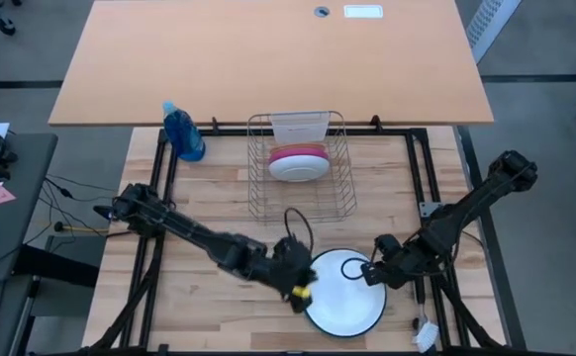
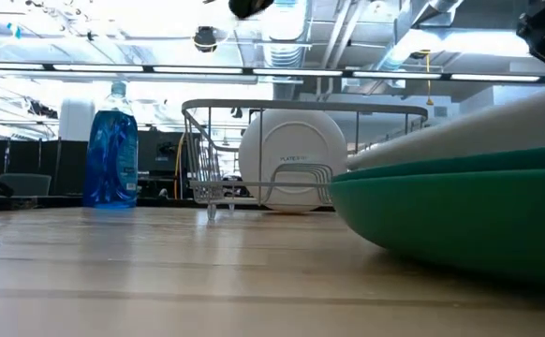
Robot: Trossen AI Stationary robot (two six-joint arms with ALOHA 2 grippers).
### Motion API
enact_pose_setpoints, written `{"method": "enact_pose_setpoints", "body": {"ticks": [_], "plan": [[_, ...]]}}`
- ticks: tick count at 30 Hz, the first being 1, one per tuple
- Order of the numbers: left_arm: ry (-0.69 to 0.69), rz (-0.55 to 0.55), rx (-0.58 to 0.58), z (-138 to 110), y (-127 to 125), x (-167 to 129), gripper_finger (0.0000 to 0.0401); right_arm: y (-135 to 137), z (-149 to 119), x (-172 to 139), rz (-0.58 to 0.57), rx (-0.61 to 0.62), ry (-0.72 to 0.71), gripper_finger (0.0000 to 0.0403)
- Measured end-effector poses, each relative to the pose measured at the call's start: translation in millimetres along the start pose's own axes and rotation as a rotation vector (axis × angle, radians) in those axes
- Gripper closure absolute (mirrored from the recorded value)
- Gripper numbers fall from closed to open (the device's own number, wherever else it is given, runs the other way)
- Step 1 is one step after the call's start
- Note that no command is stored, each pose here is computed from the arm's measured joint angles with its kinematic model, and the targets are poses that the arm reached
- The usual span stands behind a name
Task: Sort dishes
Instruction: Put the white plate in the dish rack
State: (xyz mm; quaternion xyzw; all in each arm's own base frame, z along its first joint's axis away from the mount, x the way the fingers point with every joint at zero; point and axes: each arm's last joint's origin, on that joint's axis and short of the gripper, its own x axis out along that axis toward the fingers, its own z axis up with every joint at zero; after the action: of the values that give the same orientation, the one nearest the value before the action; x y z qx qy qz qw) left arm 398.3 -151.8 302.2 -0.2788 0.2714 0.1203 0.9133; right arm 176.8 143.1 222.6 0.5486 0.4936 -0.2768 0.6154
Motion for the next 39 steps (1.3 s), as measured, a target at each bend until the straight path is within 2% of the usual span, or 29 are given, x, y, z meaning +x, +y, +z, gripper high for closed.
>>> {"method": "enact_pose_setpoints", "body": {"ticks": [2, 5, 9, 12, 14, 18, 21, 29, 35, 39], "plan": [[0.019, -0.036, 0.110, -8, -9, -3, 0.0342, 3, 2, 0, 0.007, 0.014, 0.024, 0.0384], [0.044, -0.063, 0.198, -21, -19, -9, 0.0320, 6, 5, 0, 0.013, 0.016, 0.081, 0.0384], [0.046, -0.083, 0.275, -34, -29, -17, 0.0269, 8, 6, 0, 0.013, 0.020, 0.113, 0.0384], [0.038, -0.122, 0.388, -44, -39, -24, 0.0226, 9, 8, 0, 0.018, 0.025, 0.121, 0.0384], [0.028, -0.149, 0.462, -53, -45, -23, 0.0200, 10, 10, 1, 0.024, 0.035, 0.128, 0.0384], [0.065, -0.134, 0.617, -80, -49, -12, 0.0164, 14, 17, 1, 0.033, 0.037, 0.150, 0.0384], [0.057, -0.136, 0.695, -93, -52, -5, 0.0155, 16, 21, 1, 0.044, 0.040, 0.172, 0.0384], [-0.113, -0.189, 0.746, -100, -70, 2, 0.0154, 19, 24, 1, 0.061, 0.060, 0.196, 0.0384], [-0.137, -0.147, 0.851, -109, -72, 2, 0.0154, 20, 27, 1, 0.054, 0.075, 0.212, 0.0384], [-0.140, -0.150, 0.823, -108, -73, 1, 0.0154, 21, 31, 1, 0.058, 0.079, 0.208, 0.0384]]}}
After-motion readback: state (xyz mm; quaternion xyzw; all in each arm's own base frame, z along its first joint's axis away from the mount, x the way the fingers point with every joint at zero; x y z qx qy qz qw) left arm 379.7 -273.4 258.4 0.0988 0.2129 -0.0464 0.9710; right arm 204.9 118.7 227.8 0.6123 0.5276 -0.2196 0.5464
